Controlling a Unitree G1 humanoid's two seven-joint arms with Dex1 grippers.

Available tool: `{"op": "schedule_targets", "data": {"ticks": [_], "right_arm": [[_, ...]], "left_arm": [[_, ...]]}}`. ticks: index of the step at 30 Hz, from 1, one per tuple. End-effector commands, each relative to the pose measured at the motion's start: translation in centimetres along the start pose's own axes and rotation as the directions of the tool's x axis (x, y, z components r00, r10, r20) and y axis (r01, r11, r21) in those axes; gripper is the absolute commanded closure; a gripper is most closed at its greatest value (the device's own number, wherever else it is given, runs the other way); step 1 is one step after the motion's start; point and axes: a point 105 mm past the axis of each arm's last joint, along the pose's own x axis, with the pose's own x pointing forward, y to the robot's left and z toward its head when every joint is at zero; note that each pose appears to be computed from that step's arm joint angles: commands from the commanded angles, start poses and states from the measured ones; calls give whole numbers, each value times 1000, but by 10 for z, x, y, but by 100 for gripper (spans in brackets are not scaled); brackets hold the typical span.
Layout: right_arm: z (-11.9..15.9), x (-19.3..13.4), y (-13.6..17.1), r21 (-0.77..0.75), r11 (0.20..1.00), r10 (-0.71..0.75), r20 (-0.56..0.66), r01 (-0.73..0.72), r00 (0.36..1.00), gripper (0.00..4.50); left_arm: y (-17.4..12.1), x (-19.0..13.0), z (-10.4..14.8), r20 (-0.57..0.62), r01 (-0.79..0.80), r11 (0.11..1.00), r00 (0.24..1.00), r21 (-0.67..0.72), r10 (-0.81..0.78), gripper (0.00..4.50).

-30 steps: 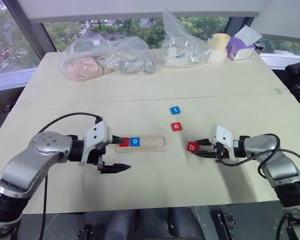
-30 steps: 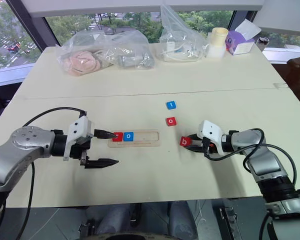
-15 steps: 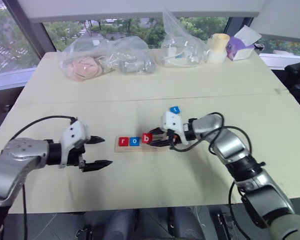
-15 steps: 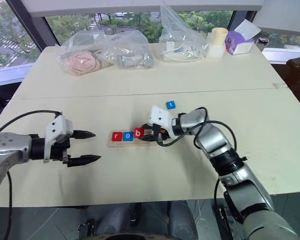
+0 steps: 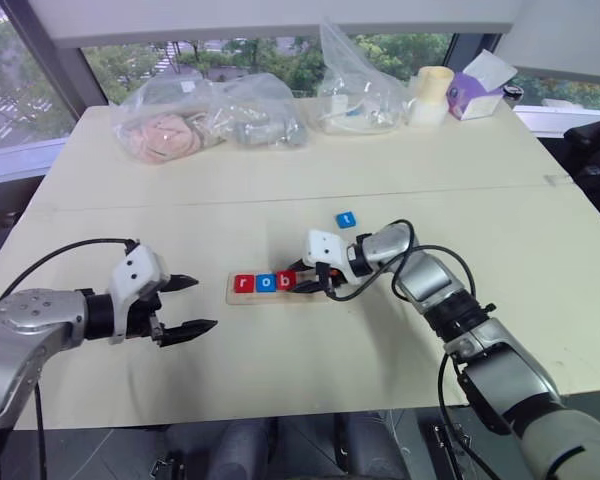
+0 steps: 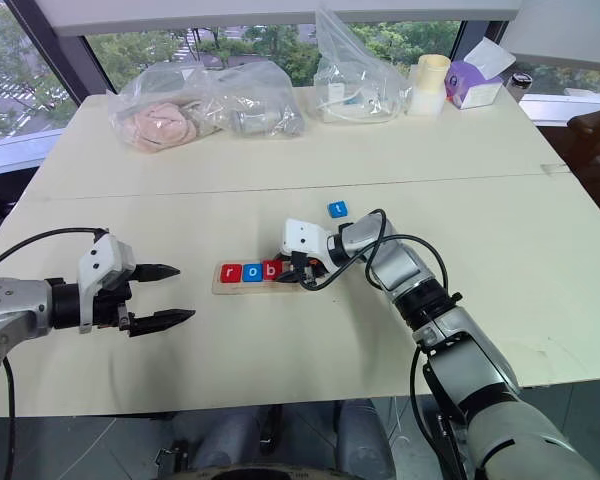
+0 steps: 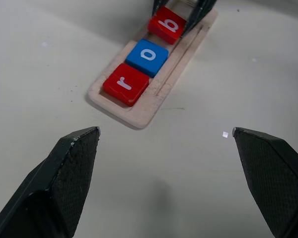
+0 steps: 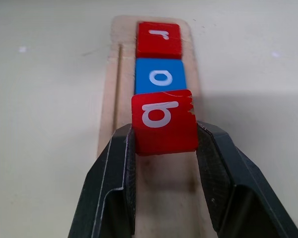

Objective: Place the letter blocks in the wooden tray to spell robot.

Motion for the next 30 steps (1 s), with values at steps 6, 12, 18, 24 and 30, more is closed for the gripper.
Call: {"op": "schedule_targets", "data": {"ticks": [6,12,18,24,30], "right_arm": [[15,-1,-10,-33,998,-44,36,45,998,88],[24,-13,-21,-37,994,-104,66,107,992,43],[32,-23,-23,-4,987,-158,108,159,982,43],[38,-6,-7,10,992,-126,137,126,983,43],[36,6,-6,-11,990,-136,117,138,984,43]], "left_arm": [[-1,3,7,9,0,999,1000,40,0,0],[0,6,8,7,4,999,1000,50,-4,0],[0,10,10,7,13,998,1000,57,-14,0],[0,13,11,6,22,998,1000,63,-22,0],[-1,15,14,13,24,997,1000,67,-24,0]]}}
